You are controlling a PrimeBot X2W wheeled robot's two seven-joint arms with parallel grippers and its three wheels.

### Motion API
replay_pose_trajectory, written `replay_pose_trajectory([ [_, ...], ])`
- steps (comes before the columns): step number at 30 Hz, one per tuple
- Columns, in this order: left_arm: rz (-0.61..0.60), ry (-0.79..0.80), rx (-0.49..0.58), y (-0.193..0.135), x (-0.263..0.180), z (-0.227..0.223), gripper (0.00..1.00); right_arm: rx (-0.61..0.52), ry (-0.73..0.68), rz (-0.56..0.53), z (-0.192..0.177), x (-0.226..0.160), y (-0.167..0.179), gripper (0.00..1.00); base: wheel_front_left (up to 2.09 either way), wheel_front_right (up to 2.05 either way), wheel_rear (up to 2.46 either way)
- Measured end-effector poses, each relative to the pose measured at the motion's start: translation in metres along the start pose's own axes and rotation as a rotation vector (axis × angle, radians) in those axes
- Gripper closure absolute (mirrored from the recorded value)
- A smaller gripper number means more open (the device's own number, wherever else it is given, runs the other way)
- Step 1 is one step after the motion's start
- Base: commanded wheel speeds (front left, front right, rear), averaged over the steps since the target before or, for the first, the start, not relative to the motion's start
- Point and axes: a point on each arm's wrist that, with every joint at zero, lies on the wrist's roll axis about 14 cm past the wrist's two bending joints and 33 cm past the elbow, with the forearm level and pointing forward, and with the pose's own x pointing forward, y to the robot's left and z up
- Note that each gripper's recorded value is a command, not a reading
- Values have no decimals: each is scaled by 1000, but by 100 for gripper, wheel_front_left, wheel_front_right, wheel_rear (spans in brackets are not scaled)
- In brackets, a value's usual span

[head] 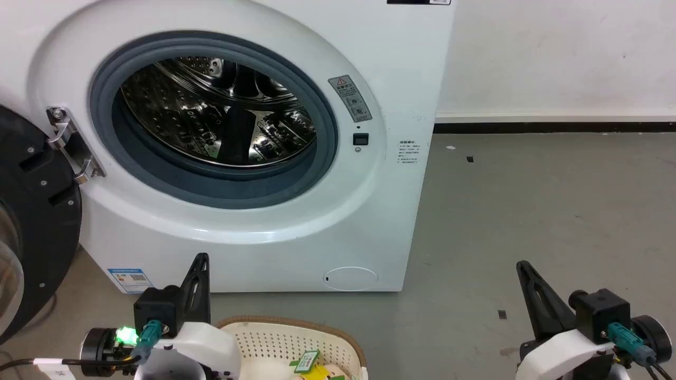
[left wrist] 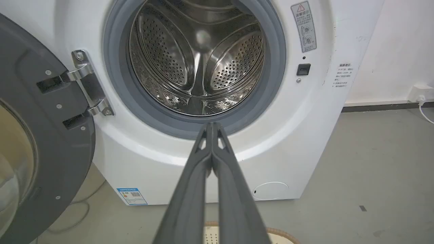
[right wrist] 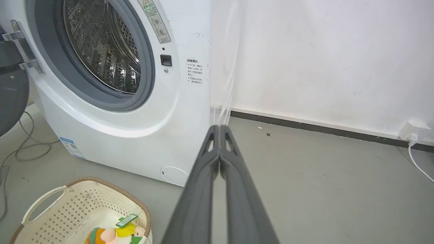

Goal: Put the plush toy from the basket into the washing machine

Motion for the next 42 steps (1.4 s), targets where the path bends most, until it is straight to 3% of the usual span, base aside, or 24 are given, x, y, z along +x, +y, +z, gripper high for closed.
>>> replay_pose_trajectory([
  [5,0,0,0,0,0,0,100,0,0,0,0,0,0,100,0,0,0],
  [6,0,0,0,0,0,0,0,0,0,0,0,0,0,0,0,0,0],
  [23,-20,8,-25,-7,2,-6,0,20,-13,-6,1,1,-2,0,0,0,0],
  [42,-78,132,-58,-29,14,-53,0,58,-20,-36,-6,5,-13,0,0,0,0],
])
